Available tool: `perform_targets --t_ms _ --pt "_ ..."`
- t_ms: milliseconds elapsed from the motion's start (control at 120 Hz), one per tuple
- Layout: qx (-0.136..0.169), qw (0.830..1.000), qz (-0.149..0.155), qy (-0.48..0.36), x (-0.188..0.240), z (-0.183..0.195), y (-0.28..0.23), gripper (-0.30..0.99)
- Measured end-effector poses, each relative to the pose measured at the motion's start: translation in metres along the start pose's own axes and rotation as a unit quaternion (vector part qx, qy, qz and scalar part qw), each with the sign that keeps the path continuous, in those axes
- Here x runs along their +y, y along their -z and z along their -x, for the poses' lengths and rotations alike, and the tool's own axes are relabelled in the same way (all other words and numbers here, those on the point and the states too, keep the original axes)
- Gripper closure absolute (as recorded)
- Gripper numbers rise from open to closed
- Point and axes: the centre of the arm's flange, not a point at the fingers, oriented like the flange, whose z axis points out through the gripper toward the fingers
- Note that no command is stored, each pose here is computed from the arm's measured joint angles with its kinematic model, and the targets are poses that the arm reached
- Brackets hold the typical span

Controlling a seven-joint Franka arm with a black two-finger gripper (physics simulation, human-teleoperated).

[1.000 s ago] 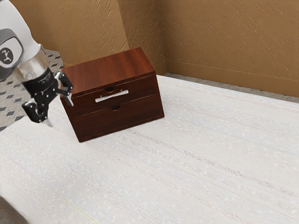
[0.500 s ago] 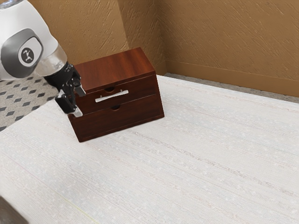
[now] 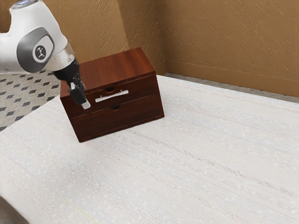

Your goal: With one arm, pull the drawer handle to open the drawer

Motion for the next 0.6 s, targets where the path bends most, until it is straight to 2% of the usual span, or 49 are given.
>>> perform_targets --t_ms 75,233,400,600 --pt "0.015 1.000 0.011 0.005 0.002 0.011 -0.007 0.06" --pt "0.041 0.998 0.029 -0.027 -0.032 0.062 -0.022 0.08" --pt "0.064 0.997 0.050 0.006 -0.011 0.066 -0.037 0.09" --pt "0.068 0.995 0.068 0.032 0.001 0.072 -0.040 0.09"
